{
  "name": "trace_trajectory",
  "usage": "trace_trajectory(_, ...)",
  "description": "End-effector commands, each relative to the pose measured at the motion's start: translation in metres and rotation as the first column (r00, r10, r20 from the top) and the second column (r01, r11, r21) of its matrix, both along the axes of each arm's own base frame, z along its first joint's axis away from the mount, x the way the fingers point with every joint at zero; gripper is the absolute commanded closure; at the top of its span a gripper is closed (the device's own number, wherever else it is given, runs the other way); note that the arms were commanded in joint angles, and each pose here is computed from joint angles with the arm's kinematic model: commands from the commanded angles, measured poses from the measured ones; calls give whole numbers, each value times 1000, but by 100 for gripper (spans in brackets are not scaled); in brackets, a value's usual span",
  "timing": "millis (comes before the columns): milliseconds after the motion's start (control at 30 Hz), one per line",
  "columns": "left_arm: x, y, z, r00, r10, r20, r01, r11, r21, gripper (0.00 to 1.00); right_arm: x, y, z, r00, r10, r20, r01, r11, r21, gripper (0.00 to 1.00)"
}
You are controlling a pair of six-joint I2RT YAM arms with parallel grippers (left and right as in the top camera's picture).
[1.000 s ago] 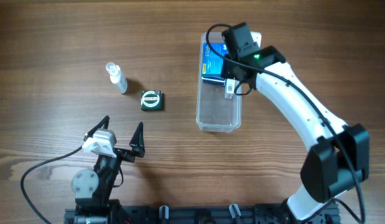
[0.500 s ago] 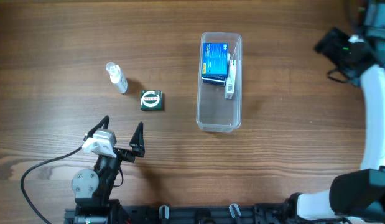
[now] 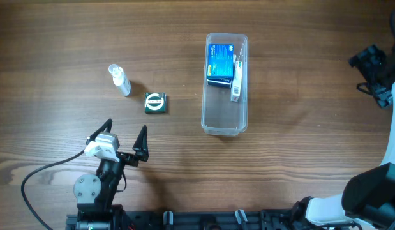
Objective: Pack container
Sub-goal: 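Reach the left gripper to the green Zam-Buk box and grasp it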
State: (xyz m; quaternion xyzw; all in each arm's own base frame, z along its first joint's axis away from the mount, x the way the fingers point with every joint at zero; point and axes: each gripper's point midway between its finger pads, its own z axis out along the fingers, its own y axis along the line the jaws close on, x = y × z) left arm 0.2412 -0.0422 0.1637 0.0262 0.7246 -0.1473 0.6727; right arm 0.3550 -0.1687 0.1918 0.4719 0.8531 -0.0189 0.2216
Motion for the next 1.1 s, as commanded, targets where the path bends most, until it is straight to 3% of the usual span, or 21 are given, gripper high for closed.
trace_trajectory(0, 0, -1, -2, 1000, -4, -2, 4, 1000, 12, 0, -2, -6, -5, 999, -33, -16, 33, 999, -14, 0)
trace_trajectory(267, 0, -2, 7, 999, -9, 37, 9, 1000, 11, 0, -2, -6, -5, 999, -33, -16, 33, 999, -14, 0)
trace_trajectory(400, -11, -32, 2, 981, -193, 13, 193, 981, -1, 0, -2, -6, -5, 999, -33, -16, 33, 999, -14, 0)
trace_trajectory(467, -37, -72, 7, 889, -457, 33, 457, 889, -3, 0, -2, -6, -5, 999, -34, -16, 34, 999, -14, 0)
trace_trajectory(533, -55, -89, 12, 814, -577, 58, 578, 816, 6, 0, -2, -6, -5, 999, -33, -16, 33, 999, -14, 0)
trace_trajectory(600, -58, -91, 24, 803, -591, 77, 595, 802, -55, 0, -2, -6, -5, 999, -33, -16, 33, 999, -14, 0)
trace_trajectory(767, -65, -87, 84, 809, -564, 169, 574, 819, -14, 0, -2, -6, -5, 999, -34, -16, 34, 999, -14, 0)
trace_trajectory(933, -46, -84, 141, 840, -542, -28, 539, 839, -74, 0, -2, -6, -5, 999, -33, -16, 33, 999, -14, 0)
trace_trajectory(1067, -29, -85, 166, 805, -550, -225, 535, 835, -127, 0, -2, -6, -5, 999, -33, -16, 33, 999, -14, 0)
